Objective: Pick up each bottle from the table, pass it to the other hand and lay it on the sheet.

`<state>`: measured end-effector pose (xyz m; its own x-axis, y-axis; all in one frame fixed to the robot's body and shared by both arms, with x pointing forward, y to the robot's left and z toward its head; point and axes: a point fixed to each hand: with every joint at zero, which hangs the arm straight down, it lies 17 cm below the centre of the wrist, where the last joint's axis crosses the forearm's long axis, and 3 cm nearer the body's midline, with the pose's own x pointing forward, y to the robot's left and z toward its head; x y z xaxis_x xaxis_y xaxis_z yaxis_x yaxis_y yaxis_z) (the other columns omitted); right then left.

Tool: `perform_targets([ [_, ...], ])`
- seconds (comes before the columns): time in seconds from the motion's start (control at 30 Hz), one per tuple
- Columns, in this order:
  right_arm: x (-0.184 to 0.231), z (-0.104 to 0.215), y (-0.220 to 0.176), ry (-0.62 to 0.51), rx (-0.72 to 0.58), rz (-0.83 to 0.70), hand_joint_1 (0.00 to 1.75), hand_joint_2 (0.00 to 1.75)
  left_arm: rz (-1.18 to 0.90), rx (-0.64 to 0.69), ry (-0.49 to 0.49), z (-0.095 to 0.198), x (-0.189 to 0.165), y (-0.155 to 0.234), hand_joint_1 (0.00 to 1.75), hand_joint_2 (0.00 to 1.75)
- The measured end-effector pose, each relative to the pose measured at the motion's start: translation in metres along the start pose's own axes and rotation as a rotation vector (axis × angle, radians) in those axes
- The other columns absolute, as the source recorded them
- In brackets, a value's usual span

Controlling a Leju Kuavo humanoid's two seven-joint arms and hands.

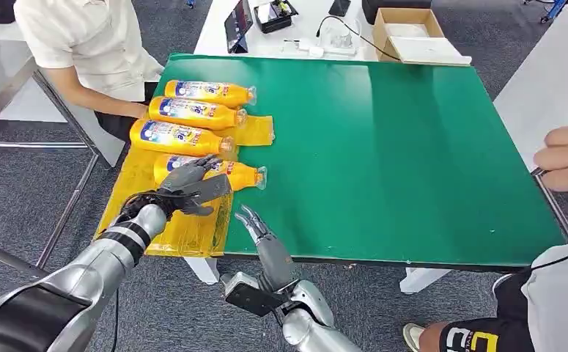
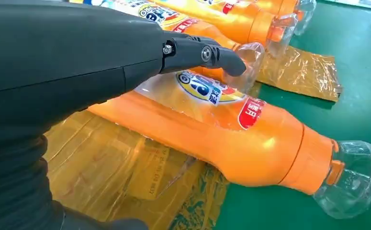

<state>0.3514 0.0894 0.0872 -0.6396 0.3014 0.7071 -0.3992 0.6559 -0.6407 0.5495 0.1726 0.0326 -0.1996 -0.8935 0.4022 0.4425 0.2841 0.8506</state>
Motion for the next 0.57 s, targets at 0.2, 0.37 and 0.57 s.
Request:
perform_targets([
  [0.2,-0.001,0.001,0.0,0.0,0.0,0.002,0.0,1.75,0.017,0.012,-0.028,0.0,0.006,0.002,0.0,1.75],
  [0.37,0.002,0.001,0.0,-0.009,-0.005,-0.033,0.0,1.75,0.284,0.093,-0.205,0.007,0.047,0.012,0.0,1.75],
  [0.57,0.013,0.005,-0.004,-0.033,-0.033,-0.075,0.0,1.75,0.736,0.15,-0.4,0.042,0.091,0.024,0.0,1.75],
])
